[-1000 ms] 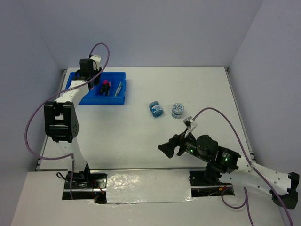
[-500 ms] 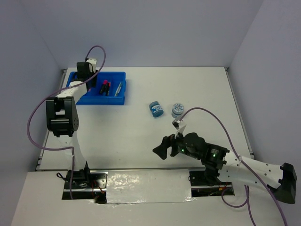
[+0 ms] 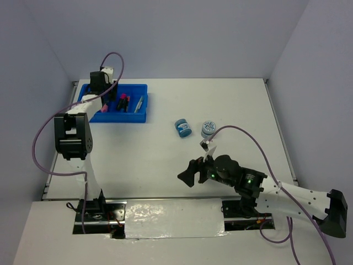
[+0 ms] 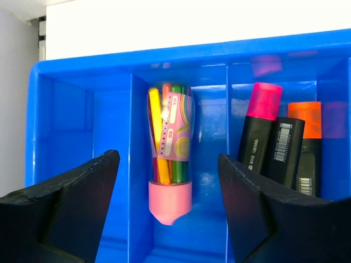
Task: Sort the stationery into containers
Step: Place the stationery in the storage box, then pick up the stationery from the center of the board.
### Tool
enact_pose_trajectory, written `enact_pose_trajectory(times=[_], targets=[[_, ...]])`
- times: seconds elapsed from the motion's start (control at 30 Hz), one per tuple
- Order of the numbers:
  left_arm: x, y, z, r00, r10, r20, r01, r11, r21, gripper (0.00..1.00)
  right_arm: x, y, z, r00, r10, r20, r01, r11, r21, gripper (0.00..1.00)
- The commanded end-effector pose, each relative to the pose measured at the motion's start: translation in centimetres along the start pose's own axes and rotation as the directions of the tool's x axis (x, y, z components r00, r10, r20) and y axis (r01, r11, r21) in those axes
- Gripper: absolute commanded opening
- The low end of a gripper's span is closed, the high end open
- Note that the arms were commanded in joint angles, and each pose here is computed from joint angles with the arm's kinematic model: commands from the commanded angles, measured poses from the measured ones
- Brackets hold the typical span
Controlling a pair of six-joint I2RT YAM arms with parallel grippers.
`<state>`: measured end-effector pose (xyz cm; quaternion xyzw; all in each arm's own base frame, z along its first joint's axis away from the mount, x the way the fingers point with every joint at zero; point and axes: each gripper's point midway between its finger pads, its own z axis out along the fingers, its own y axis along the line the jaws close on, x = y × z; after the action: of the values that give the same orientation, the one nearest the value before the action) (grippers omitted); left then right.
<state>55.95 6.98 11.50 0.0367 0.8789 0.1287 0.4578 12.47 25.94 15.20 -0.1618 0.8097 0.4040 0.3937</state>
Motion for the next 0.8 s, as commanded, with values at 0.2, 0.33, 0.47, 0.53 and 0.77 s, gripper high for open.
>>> enact_pose_trajectory(times=[0.2,0.33,0.47,0.53,0.77], targets=[[-10.9,2.8,-6.9,0.944,-0.198,0.263,0.209,0.978,-0.012,0.99,-3.1,1.1,0.0,0.997,-0.034,0.067,0.033,0.999,0.014,1.00],[-13.7,2.4,-10.7,0.899,-0.352,0.259,0.346,0.936,0.071,0.99,-4.3,0.0,0.4,0.993,-0.088,0.077,0.079,0.991,0.104,1.00],[-16.3,2.2,-15.5,0.848,-0.485,0.215,0.467,0.874,0.134,0.99,-5.2,-2.2,1.4,0.992,-0.116,0.056,0.102,0.974,0.201,1.00],[-15.2,1.6,-18.1,0.832,-0.538,0.136,0.520,0.841,0.150,0.99,-6.3,-4.4,1.5,0.997,-0.062,0.053,0.044,0.957,0.287,1.00],[-6.1,-1.2,-26.5,0.843,-0.535,0.044,0.514,0.828,0.222,0.99,-7.9,-13.5,1.5,0.998,0.056,0.016,-0.054,0.804,0.592,1.00]])
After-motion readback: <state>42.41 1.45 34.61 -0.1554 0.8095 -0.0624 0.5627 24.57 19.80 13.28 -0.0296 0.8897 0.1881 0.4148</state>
